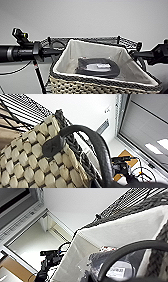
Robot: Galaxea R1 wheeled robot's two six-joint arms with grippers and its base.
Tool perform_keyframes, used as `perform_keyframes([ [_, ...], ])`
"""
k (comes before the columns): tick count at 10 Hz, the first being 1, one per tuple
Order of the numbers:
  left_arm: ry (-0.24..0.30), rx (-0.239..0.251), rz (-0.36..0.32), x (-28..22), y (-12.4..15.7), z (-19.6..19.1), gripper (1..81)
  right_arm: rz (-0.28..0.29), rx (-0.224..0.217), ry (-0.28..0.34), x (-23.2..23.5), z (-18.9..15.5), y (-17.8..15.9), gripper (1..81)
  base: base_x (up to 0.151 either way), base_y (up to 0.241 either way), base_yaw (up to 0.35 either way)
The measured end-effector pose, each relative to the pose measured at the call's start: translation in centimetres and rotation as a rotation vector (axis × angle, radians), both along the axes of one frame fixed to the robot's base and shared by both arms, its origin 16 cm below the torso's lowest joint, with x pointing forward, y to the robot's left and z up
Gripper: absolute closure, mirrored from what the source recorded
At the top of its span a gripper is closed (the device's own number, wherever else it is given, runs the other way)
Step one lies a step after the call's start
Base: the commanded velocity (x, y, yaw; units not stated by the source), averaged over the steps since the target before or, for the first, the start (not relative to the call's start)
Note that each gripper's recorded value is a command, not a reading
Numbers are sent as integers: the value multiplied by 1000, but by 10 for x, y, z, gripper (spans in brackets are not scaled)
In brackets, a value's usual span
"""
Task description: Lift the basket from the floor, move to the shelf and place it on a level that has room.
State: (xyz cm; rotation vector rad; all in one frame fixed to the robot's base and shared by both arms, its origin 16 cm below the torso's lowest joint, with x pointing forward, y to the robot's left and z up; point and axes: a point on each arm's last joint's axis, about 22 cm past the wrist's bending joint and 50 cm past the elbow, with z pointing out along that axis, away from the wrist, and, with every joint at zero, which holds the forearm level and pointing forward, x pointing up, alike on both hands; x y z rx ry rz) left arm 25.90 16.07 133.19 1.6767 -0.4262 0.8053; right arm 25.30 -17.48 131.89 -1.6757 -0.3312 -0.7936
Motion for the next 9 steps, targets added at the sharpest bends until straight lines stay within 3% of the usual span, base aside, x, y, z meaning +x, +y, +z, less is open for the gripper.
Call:
perform_keyframes([
  [4, -46, -2, -21, -2, -9, 36, 811, 16, -4, -24, 7, 36, 7, 811, 0, 0, 0],
  [6, -6, -9, -26, 1, -13, 45, 811, 33, -24, 3, 12, 42, 10, 811, 0, 0, 0],
  [9, -33, -10, -5, 18, -11, 68, 811, 18, -36, -31, 24, 66, 7, 811, 0, 0, 0],
])
